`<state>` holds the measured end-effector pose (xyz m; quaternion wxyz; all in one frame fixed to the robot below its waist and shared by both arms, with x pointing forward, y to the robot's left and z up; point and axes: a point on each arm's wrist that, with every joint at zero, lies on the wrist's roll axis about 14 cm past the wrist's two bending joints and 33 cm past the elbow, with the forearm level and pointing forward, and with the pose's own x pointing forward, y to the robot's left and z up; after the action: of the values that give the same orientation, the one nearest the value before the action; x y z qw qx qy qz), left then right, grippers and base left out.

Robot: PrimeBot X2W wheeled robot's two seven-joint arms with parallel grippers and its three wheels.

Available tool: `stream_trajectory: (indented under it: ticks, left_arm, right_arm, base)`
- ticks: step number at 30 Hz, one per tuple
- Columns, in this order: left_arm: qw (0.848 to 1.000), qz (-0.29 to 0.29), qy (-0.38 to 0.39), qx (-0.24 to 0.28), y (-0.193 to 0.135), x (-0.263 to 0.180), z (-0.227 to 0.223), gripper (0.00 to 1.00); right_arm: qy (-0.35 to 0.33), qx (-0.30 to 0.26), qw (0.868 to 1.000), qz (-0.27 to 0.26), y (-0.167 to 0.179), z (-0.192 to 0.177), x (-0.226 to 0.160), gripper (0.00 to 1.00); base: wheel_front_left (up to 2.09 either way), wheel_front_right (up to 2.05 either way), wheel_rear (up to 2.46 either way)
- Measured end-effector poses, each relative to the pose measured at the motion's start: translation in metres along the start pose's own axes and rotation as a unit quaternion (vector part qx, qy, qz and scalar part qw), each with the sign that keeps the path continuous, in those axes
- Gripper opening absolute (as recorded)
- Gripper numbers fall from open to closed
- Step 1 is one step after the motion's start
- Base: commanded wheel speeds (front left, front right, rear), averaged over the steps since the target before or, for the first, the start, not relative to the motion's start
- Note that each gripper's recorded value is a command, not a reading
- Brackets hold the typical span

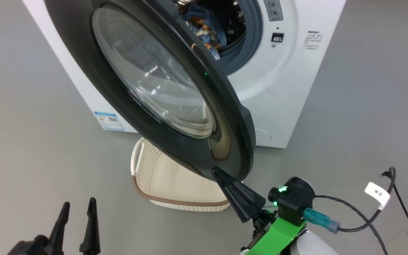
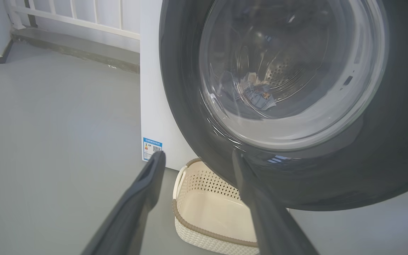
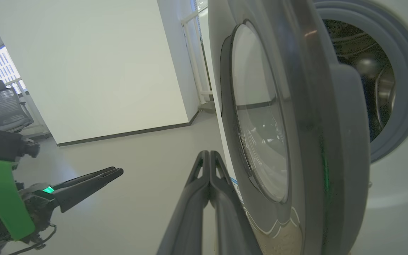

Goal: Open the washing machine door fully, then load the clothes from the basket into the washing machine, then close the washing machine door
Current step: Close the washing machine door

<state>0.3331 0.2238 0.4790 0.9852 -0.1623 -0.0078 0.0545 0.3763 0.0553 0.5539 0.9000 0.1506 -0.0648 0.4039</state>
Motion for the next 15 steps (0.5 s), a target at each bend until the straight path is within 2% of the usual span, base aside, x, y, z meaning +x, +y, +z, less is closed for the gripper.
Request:
stream_trajectory:
  ticks: [6,15]
  left_arm:
    - [1.0,0.005,0.002,-0.001,0.002,0.006,-0.002,1.0]
    - [1.0,0.011,0.009,0.001,0.005,0.011,-0.006,1.0]
  right_arm:
    - [0.053,0.011,0.998,-0.023,-0.019,-0.037,-0.005,0.0]
    - [0.053,0.008,0.997,-0.054,-0.05,-0.038,0.004,0.0]
  base:
    - [0.0,0.0,0.0]
    - [0.0,0.0,0.0]
